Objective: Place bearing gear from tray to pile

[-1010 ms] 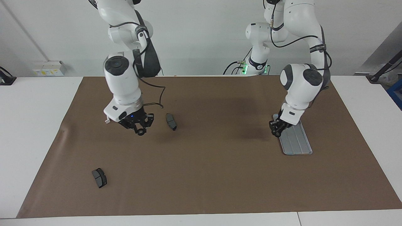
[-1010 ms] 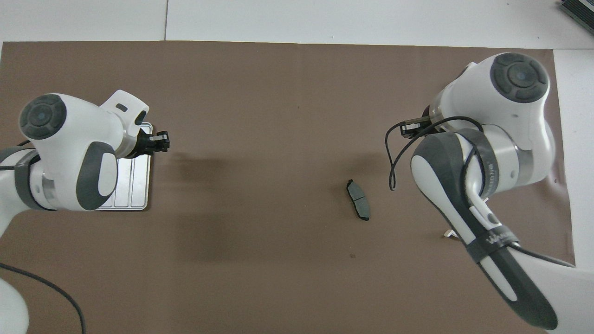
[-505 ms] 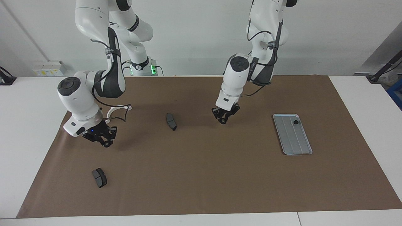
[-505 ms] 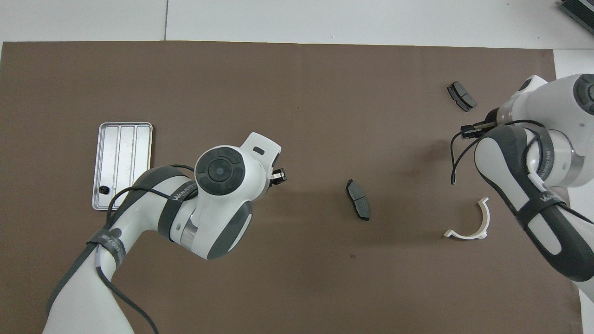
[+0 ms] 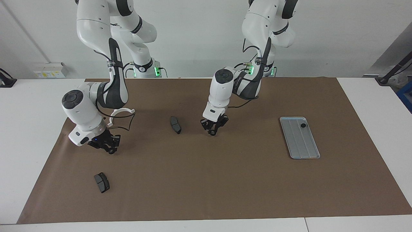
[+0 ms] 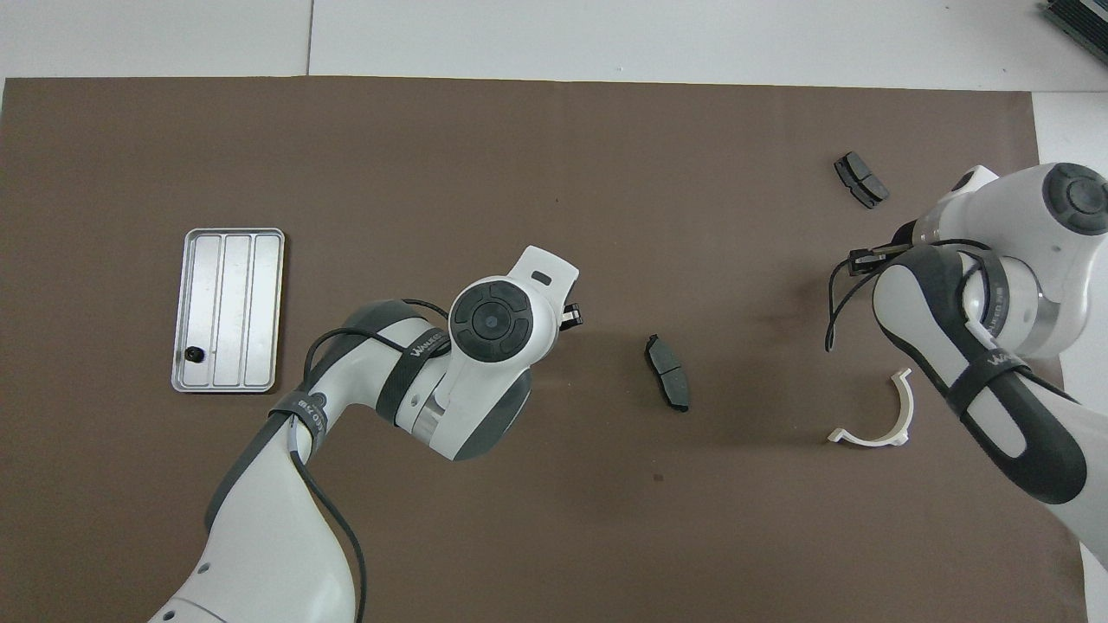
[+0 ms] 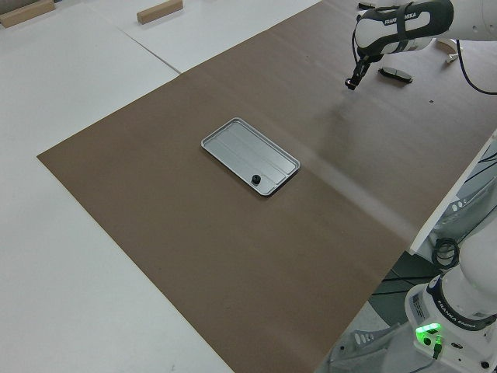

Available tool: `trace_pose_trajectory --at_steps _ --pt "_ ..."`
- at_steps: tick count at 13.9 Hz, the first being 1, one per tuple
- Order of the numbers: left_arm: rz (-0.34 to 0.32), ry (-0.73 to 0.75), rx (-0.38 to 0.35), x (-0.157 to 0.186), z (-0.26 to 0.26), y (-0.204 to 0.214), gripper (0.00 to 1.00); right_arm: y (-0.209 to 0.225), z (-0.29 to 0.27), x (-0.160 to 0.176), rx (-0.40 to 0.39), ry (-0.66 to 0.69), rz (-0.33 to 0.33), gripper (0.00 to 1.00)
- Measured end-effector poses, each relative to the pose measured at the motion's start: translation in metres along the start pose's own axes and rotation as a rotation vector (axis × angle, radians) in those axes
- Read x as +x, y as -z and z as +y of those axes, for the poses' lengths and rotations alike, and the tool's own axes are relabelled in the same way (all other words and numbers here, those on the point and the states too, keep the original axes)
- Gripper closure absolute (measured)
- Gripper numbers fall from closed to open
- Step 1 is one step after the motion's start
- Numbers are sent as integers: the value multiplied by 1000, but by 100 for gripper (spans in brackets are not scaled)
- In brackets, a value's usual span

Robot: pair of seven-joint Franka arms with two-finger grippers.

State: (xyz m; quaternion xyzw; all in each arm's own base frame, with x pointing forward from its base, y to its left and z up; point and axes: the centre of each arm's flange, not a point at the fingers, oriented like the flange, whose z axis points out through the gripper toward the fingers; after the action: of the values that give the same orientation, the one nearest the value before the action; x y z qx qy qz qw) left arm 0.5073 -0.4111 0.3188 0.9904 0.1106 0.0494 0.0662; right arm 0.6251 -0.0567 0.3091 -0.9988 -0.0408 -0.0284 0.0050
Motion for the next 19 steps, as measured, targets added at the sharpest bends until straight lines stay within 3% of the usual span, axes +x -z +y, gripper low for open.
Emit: trace_pose_trajectory --at_steps 1,3,5,7,8,9,15,19 --pt "6 0 -7 2 2 2 66 -3 0 -2 1 0 -1 65" --pt "13 -5 -16 1 5 4 63 -4 -1 -2 1 -1 2 49" --pt "7 -15 -12 -5 9 3 44 -2 -1 -1 -1 0 11 26" --pt "1 -15 -3 -5 11 6 19 11 -8 4 -1 6 36 2" --pt "0 -5 6 2 9 10 6 24 -17 7 -1 1 57 0" --pt "10 16 15 16 2 17 0 38 -29 9 1 -8 76 0" --pt "59 270 57 148 -142 103 0 78 -163 12 36 -31 87 0" --pt "17 273 113 181 -241 88 0 89 -248 7 60 -24 101 0"
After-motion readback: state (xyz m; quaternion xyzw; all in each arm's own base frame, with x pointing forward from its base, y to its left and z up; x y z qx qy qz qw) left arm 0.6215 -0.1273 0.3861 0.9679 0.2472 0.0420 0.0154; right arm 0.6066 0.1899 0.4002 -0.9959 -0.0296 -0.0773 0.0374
